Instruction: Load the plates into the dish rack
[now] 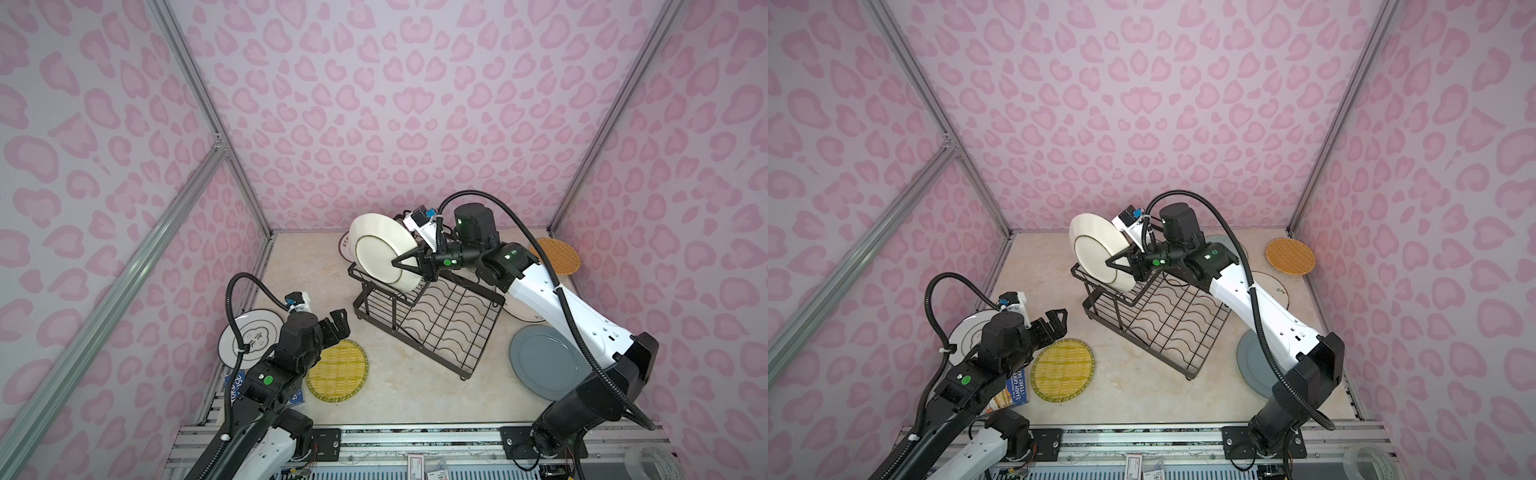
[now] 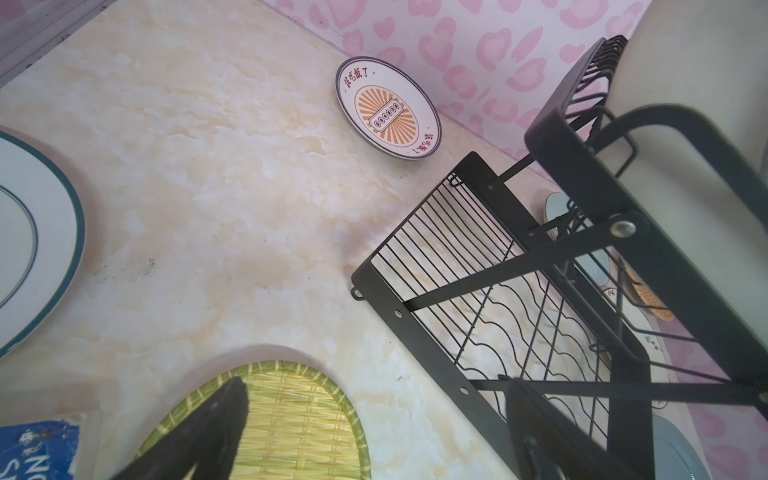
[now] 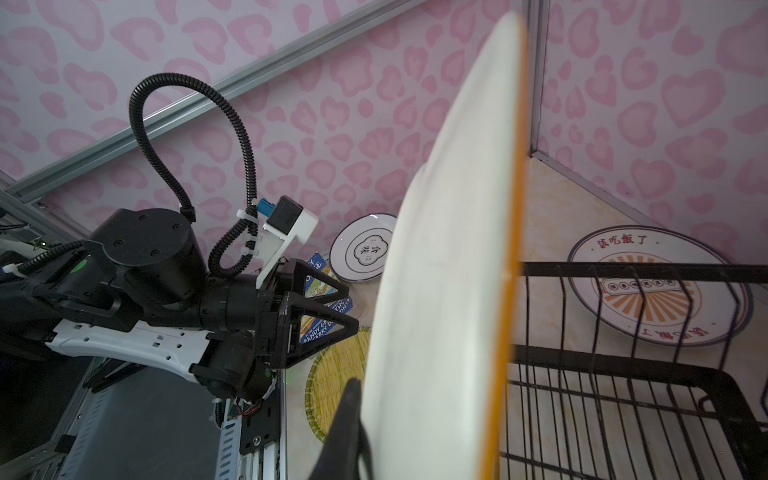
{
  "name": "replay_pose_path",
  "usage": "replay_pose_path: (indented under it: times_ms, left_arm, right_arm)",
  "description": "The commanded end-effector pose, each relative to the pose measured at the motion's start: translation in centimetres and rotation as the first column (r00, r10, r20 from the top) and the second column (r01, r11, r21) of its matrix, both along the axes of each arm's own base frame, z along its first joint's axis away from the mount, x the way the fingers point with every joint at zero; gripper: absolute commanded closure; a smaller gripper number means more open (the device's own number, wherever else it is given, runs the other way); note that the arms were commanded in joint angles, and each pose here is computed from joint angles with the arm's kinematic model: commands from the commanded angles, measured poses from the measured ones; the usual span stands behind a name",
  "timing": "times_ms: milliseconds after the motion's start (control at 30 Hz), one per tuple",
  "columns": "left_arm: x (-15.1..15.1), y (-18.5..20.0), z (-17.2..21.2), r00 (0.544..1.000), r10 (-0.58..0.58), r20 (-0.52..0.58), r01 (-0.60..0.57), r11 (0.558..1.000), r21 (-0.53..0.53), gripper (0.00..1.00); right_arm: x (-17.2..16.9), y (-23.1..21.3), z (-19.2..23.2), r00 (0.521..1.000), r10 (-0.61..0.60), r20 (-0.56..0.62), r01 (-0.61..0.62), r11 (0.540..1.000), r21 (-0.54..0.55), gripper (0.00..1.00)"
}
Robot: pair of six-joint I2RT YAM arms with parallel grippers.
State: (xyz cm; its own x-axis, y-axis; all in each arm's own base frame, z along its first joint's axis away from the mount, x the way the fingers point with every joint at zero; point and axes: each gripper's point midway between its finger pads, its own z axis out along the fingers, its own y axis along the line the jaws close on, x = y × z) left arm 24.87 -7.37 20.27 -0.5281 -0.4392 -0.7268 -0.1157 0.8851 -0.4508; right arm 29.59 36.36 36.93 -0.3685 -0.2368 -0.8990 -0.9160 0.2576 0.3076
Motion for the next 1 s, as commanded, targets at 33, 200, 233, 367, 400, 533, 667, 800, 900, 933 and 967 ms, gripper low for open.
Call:
replay_pose_path:
  times_ms: [33,200,233,367,400,533,667,800,900,933,967]
  left_arm:
    - [0.0,0.5,0.0,1.000,0.007,0.003,-0.007,0.999,0.032,0.02]
    - [0.0,0.6,-0.5,1.000,0.011,-0.009,-0.011,0.999,0.036,0.01]
    - [0.0,0.7,-0.6,1.000,0.014,-0.010,-0.013,0.999,0.038,0.02]
    - [0.0,0.7,-0.7,1.000,0.017,-0.012,-0.017,0.999,0.037,0.02]
    - [0.0,0.7,-0.7,1.000,0.017,-0.012,-0.017,0.999,0.037,0.01]
    - [0.1,0.9,-0.6,1.000,0.024,-0.010,-0.023,0.999,0.039,0.02]
    - [0.1,1.0,-0.7,1.000,0.029,-0.011,-0.029,0.999,0.043,0.01]
    - [0.1,1.1,-0.7,0.999,0.034,-0.013,-0.033,0.999,0.042,0.02]
    - [0.1,1.1,-0.8,0.999,0.036,-0.015,-0.036,0.998,0.042,0.01]
    - [0.1,1.1,-0.7,0.999,0.037,-0.012,-0.036,0.999,0.040,0.01]
    - [0.1,1.1,-0.6,0.999,0.037,-0.012,-0.037,0.999,0.039,0.02]
  right_arm:
    - [-0.1,0.5,1.1,0.998,0.035,0.053,-0.037,0.999,0.034,1.00]
    - [0.1,0.4,0.3,0.999,0.030,0.043,-0.031,0.999,0.010,1.00]
    - [0.1,0.5,0.2,0.999,0.031,0.040,-0.032,0.999,0.007,1.00]
    - [0.3,0.5,-0.4,0.999,0.029,0.032,-0.029,1.000,-0.007,1.00]
    - [0.3,0.5,-0.6,0.999,0.029,0.030,-0.029,1.000,-0.011,1.00]
    - [0.5,0.4,-1.0,0.999,0.018,0.033,-0.017,0.999,-0.030,1.00]
    - [0.6,-0.1,-1.1,0.998,0.005,0.056,-0.002,0.998,-0.057,1.00]
    - [0.5,-0.4,-1.2,0.997,0.006,0.078,0.001,0.996,-0.085,1.00]
    - [0.4,-0.5,-1.0,0.995,0.001,0.096,0.010,0.994,-0.108,1.00]
    - [0.3,-0.5,-1.0,0.995,0.002,0.103,0.010,0.993,-0.114,1.00]
    - [0.2,-0.5,-1.1,0.995,0.006,0.104,0.007,0.993,-0.121,1.00]
